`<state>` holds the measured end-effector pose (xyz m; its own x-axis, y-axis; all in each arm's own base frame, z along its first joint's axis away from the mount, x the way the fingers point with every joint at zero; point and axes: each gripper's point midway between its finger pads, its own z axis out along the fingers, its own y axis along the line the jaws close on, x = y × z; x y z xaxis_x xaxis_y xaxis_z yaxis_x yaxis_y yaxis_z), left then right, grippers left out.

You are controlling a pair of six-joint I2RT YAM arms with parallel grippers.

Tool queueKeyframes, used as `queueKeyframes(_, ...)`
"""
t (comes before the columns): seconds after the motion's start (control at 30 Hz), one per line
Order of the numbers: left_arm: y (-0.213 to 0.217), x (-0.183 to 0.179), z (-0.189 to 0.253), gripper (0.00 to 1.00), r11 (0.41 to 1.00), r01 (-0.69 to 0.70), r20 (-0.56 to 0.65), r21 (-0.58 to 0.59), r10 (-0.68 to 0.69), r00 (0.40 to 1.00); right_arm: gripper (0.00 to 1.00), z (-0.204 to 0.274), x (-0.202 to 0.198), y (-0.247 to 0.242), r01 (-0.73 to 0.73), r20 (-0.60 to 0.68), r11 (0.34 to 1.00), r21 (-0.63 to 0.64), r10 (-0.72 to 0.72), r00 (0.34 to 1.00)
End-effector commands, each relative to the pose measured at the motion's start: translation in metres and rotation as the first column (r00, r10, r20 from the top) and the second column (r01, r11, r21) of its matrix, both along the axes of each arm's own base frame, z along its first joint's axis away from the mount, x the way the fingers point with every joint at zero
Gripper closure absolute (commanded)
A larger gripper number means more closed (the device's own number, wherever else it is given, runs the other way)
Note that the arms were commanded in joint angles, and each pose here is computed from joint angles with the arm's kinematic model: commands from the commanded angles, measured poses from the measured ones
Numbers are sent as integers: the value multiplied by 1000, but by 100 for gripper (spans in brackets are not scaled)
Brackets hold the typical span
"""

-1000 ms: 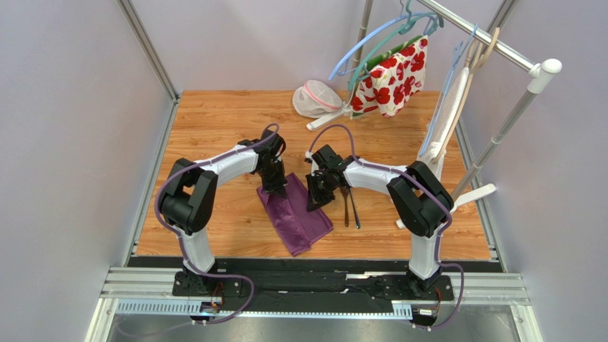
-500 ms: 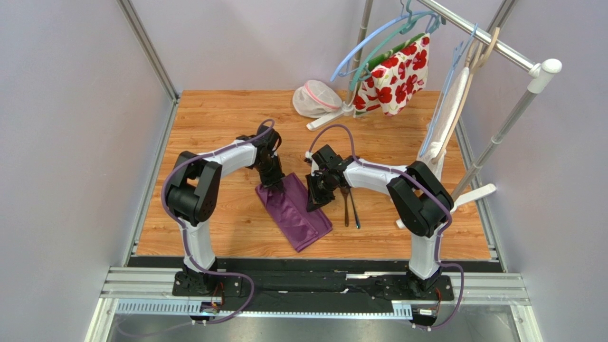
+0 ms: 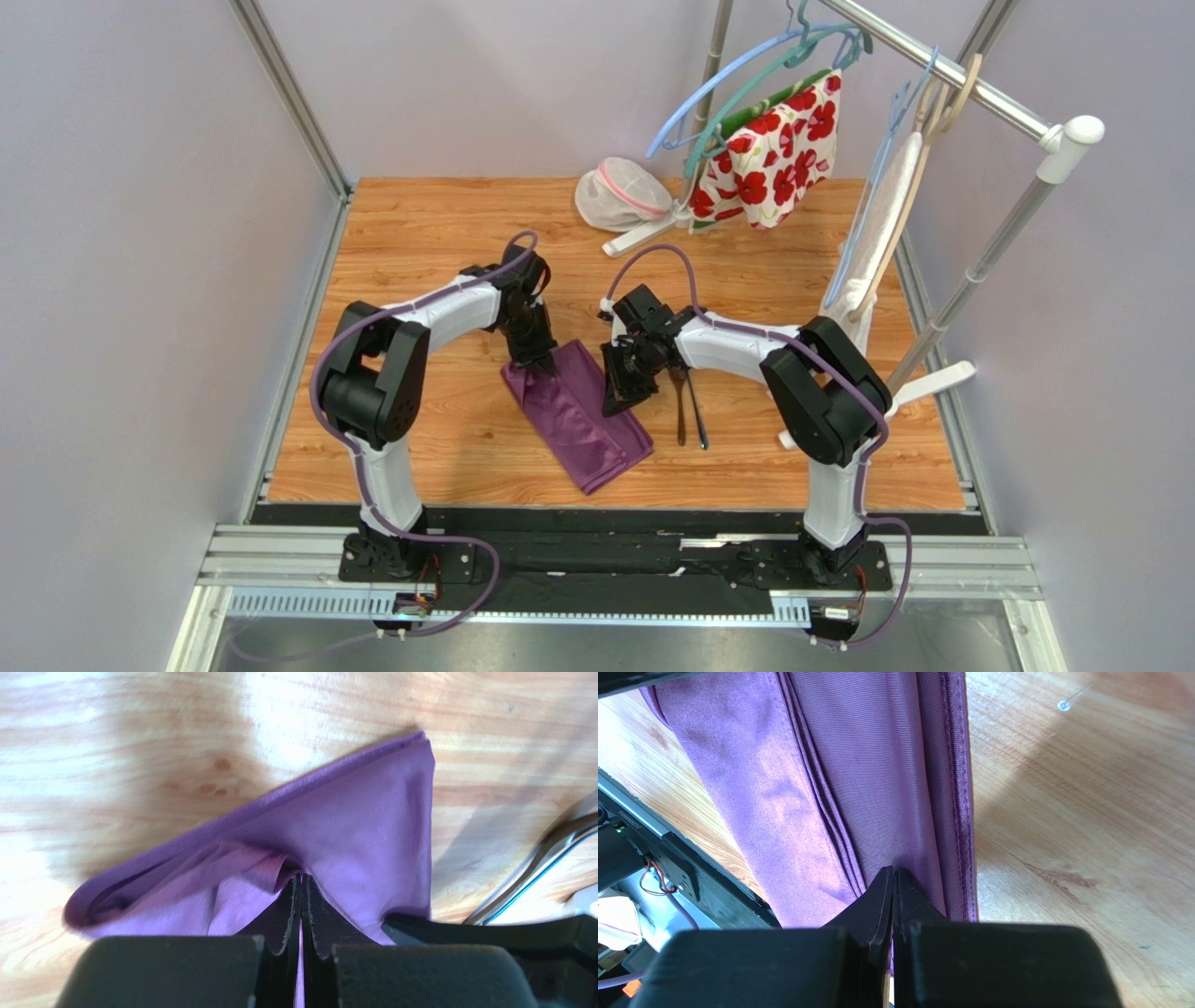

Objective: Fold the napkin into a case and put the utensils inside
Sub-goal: Smooth out the 2/3-rectangle-folded napkin at the center of the board.

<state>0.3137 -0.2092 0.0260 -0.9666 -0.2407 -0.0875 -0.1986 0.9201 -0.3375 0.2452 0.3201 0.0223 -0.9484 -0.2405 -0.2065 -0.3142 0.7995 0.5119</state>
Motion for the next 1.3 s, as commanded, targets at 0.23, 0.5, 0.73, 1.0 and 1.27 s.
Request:
queueKeyframes(0.23,-31,-39,52,93,992,122,153,-19,-118,981,100,-4,0,3,-12,-3,1000,-9,12,1000)
queueKeyframes(0.5,-63,-95,20,100,980,194,34,-53,-192,981,100,-7,-2,3,-10,-11,1000,-8,10,1000)
queueKeyframes(0.73,-63,-128,8,100,974,219,-23,-53,-220,975,100,-7,0,2,-11,-2,1000,-13,11,1000)
queueKeyframes(1.0,-49,-157,-11,100,975,217,-83,-46,-220,972,100,-8,-1,3,-12,-5,1000,-13,12,1000)
queueKeyframes(1.27,-52,-148,6,100,976,210,-27,-53,-211,977,100,-10,-3,4,-13,-19,1000,-5,13,1000)
